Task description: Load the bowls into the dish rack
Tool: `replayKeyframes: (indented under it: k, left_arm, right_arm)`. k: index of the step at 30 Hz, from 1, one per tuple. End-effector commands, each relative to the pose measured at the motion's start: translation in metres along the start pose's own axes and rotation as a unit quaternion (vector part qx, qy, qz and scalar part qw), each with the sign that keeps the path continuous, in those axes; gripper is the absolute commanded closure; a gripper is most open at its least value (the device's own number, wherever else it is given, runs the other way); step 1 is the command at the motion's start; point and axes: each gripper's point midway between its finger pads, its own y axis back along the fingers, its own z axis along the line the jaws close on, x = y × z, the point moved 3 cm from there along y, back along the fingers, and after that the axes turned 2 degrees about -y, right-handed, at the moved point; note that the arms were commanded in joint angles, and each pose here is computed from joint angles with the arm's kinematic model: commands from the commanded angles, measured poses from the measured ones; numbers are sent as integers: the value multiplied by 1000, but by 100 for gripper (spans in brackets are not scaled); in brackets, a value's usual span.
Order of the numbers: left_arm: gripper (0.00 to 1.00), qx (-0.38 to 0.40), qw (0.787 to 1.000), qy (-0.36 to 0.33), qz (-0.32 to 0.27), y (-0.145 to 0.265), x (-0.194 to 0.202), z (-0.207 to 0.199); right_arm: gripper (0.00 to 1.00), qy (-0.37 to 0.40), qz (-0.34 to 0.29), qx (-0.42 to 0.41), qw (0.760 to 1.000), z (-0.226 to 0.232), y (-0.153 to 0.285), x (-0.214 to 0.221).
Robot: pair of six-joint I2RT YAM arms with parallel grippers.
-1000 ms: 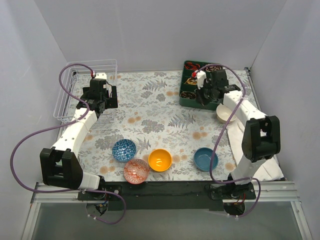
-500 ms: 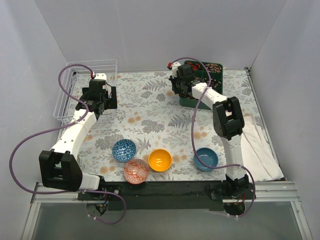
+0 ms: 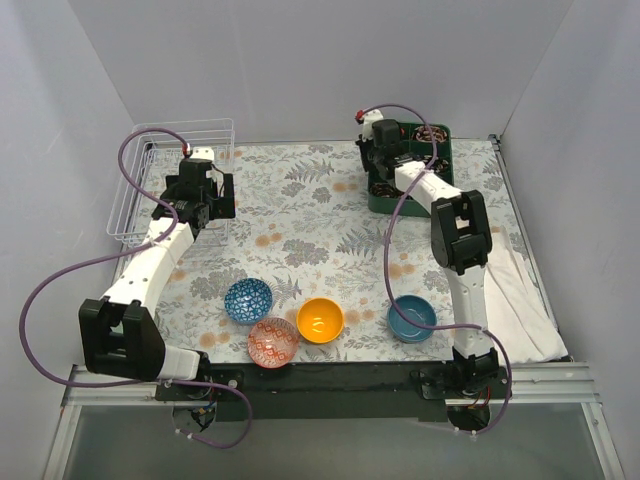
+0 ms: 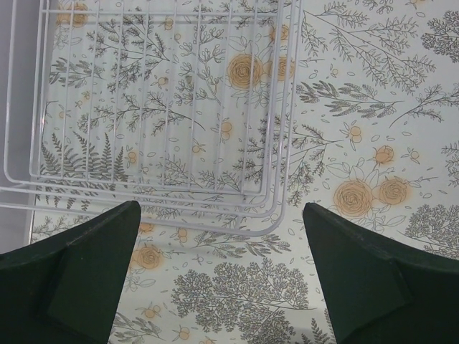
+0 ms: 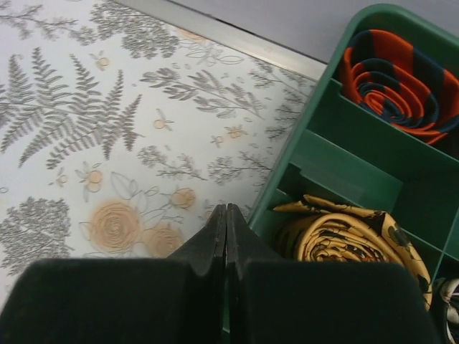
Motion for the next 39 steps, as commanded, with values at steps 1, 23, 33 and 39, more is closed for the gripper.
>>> replayKeyframes:
  k: [1, 23, 33, 39]
  left_arm:
    - [2, 3, 1000, 4, -13, 2, -14, 1]
    - [2, -26, 991, -46, -121, 12, -99, 14]
    - [11, 28, 995, -83, -53, -28, -78, -11]
    - [16, 30, 996, -76, -21, -52, -64, -20]
  right_arm:
    - [99, 2, 25, 78, 997, -70, 4, 16]
    - [99, 2, -29, -34, 999, -56, 75, -34]
    - [29, 5, -68, -144, 987, 2, 140, -68]
    - [31, 4, -58, -124, 991, -3, 152, -61]
